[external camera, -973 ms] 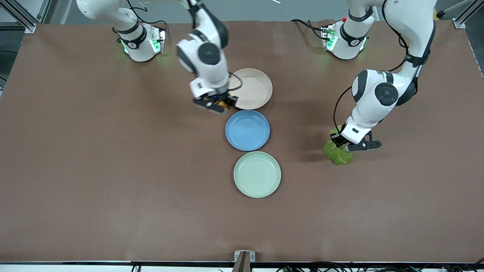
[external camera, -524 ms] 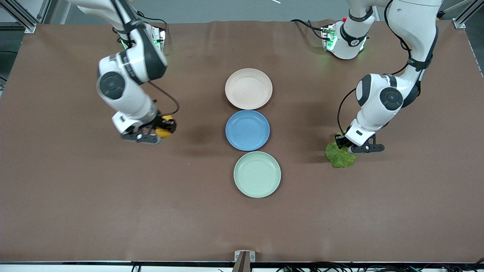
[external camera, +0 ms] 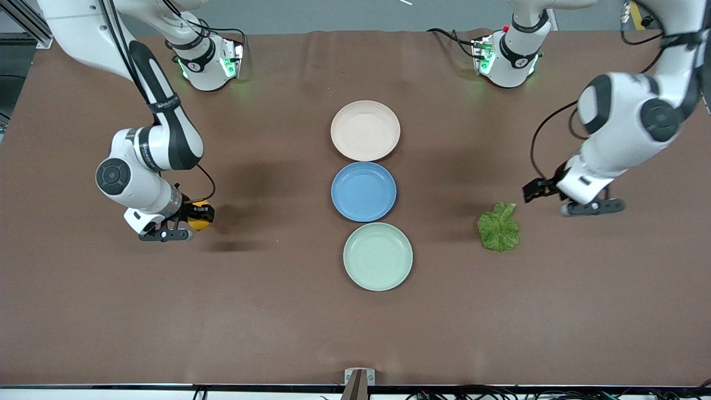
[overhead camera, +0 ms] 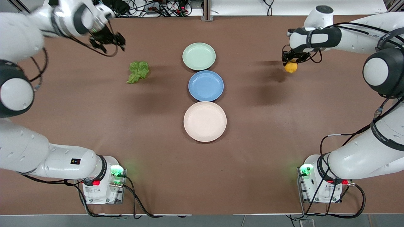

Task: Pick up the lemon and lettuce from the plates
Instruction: 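Lower the lettuce onto the table, open the left gripper while the right carries lemon, then set the lemon on the table with the right gripper while the left gripper withdraws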

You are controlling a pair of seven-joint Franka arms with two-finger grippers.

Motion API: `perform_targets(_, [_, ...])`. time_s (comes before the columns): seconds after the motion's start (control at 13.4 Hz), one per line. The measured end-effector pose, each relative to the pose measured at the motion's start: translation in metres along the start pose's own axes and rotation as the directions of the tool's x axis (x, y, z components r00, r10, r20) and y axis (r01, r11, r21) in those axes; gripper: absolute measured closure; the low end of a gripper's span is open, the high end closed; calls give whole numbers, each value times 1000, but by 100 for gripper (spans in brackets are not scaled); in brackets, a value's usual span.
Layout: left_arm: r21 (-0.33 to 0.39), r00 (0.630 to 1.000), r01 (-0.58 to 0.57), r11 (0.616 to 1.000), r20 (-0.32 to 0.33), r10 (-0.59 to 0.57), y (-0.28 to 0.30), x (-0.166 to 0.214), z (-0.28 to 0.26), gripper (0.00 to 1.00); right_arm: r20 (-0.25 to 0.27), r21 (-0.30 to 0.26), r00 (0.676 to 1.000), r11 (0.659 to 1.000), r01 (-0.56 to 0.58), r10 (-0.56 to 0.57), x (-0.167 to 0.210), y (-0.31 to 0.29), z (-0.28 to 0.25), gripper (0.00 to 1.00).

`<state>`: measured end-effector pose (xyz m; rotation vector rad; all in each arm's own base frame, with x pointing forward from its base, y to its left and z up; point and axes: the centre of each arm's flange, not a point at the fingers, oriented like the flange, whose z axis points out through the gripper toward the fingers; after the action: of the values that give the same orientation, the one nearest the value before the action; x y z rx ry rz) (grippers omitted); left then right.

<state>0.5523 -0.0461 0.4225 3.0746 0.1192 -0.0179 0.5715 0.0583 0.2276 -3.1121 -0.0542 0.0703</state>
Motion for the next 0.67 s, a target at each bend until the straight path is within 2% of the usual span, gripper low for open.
perform_targets(0.3, [-7,1000,15,1000,3,-15,-26,3,-103,0,-15,-5,1000,1000,15,-15,-17,3,34,37])
perform_targets(0.6, [-11,1000,14,1000,-24,-14,-31,6,-157,0,-12,-5,1000,1000,14,-14,-19,4,37,37])
perform_targets(0.67, [-11,1000,7,1000,-26,-8,-33,5,-166,0,-11,-5,1000,1000,14,-15,-19,4,38,34])
